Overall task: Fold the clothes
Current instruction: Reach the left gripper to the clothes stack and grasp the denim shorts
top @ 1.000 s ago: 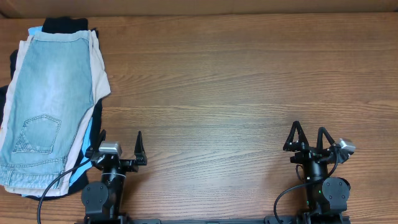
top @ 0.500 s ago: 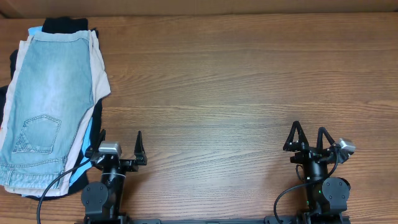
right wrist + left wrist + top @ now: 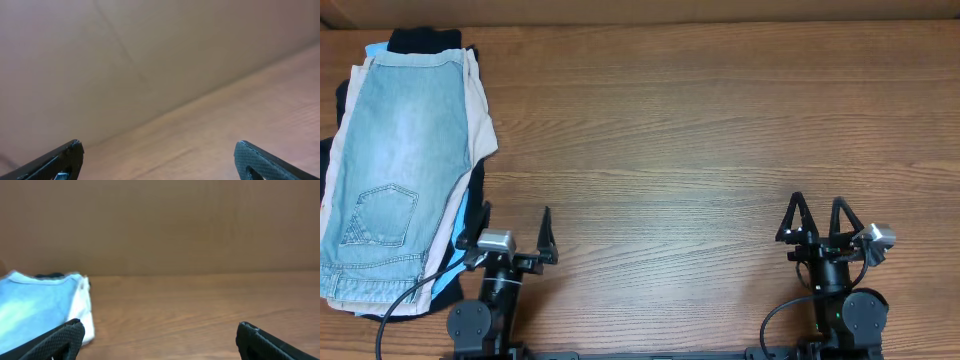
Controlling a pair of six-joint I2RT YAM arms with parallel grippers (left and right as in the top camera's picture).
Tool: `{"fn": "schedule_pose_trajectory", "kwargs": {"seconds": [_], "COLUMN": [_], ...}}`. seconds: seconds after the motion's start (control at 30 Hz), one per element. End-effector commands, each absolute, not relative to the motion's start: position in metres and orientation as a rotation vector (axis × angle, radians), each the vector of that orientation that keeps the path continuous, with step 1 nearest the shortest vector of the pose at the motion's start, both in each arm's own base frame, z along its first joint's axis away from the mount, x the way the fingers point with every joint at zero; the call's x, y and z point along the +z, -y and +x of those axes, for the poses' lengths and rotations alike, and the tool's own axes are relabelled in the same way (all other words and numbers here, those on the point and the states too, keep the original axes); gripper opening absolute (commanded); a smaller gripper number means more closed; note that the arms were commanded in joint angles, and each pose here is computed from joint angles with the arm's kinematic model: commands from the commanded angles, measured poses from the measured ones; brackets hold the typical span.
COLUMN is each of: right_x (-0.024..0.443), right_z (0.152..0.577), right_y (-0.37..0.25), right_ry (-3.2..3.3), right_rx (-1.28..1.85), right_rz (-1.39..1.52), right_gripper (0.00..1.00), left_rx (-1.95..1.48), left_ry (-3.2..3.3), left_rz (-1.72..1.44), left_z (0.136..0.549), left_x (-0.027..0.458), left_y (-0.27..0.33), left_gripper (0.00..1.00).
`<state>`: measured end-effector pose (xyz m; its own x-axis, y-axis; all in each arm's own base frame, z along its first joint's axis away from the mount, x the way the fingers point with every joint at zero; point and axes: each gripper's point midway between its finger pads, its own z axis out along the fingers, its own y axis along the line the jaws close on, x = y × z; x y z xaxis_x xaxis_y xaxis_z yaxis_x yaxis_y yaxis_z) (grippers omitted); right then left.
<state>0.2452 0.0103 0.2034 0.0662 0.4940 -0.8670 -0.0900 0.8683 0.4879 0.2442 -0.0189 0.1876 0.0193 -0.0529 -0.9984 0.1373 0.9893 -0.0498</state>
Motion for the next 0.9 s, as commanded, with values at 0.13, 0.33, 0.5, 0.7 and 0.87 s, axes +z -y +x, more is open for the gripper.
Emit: {"fn": "schedule_pose_trajectory", "kwargs": {"seconds": [0.13,0.33,0.5,0.7,0.87], "right_x": [0.259,0.308,0.332,0.322,0.298], "right_z": [0.226,0.215,0.233,0.283,0.33], "right_y": [-0.045,-0.049,-0.054,-0.058,-0.059], "right_ry": [-1.389,-1.439,-1.623,-1.964,-2.17], "right_rx": [0.602,0.547,0.521,0.533,0.533], "right_rz": [0.141,0.067,0.044,0.123,0.182], "right_gripper": [1.0,1.0,1.0,1.0,1.0], "left_rx": [-0.166,-0.22,-0.292,-0.326,-0.367], "left_ry": [-1.536,-1.716,-1.999,-2.248,-2.362], "left_rz": [0.216,0.243,0.209,0.167,0.101], "left_z": [0.225,0.23,0.251,0.278,0.296], "left_x": [0.26,0.308,0.333,0.348,0.34], "left_y": [0.038,0.044,0.044,0.039,0.038], "left_gripper": [1.0,1.0,1.0,1.0,1.0]}}
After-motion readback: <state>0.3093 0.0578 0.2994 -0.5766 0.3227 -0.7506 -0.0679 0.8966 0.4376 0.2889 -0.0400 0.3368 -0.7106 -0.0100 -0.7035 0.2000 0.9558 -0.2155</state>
